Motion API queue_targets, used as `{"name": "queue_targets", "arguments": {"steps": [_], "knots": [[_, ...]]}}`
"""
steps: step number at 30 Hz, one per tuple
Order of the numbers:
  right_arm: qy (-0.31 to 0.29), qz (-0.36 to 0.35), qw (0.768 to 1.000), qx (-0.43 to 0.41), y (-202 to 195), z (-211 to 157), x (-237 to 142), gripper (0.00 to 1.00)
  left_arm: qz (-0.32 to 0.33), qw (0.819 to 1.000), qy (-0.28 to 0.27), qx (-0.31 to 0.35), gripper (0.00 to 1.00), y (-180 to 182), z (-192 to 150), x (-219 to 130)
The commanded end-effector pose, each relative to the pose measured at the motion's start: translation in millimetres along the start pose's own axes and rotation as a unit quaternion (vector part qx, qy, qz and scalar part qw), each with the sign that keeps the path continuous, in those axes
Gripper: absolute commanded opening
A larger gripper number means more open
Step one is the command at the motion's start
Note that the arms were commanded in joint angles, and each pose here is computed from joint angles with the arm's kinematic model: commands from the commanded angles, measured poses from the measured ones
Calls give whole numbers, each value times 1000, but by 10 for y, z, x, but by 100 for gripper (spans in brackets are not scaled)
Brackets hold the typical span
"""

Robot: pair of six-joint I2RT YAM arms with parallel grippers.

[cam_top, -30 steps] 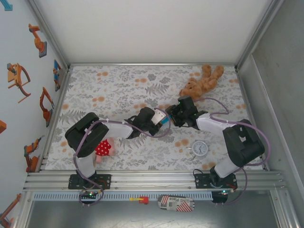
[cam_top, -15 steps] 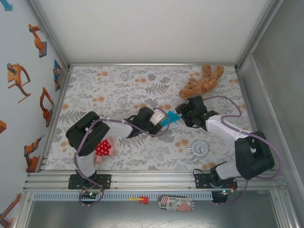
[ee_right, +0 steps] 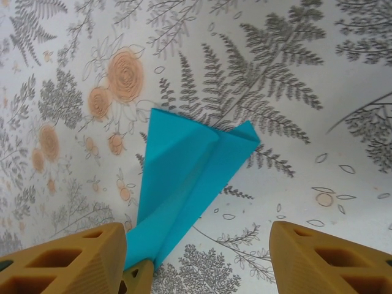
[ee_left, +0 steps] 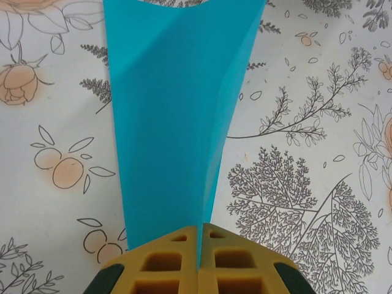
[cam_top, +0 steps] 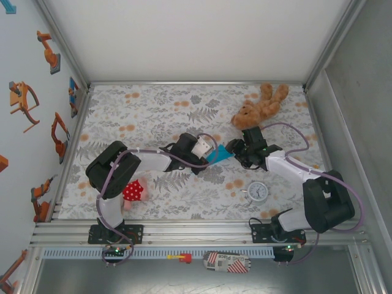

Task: Fold a paper plane with a square sheet of paper (pick it up from the middle)
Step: Fold the wing for the fifth time at the center of the table.

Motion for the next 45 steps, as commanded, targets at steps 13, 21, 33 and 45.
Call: {"name": "queue_targets", "arguments": {"steps": [13, 21, 33, 45], "knots": [[67, 61, 992, -90, 57, -262, 262, 60, -48, 991, 75, -101, 3, 20, -15, 61], [91, 51, 989, -108, 67, -327, 452, 63, -66, 984, 95, -134, 5, 17, -27, 88], [102, 39, 986, -129, 98, -346, 562, 66, -89, 974, 107, -182, 7, 43, -43, 109], [73, 52, 984, -151, 138, -312, 449, 70, -101, 963, 118, -220, 8, 66, -50, 110]]}}
Point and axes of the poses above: each hand's point on the last joint's axis, 136 mm out from that joint toward the fingers, its own x axis out along the fingers, its own y axis along the line the jaws close on, z = x × y, the point moved 4 cm from there along -x, back along the fingers, and after that the axes turned 4 degrees about x, right-handed, at the moved point
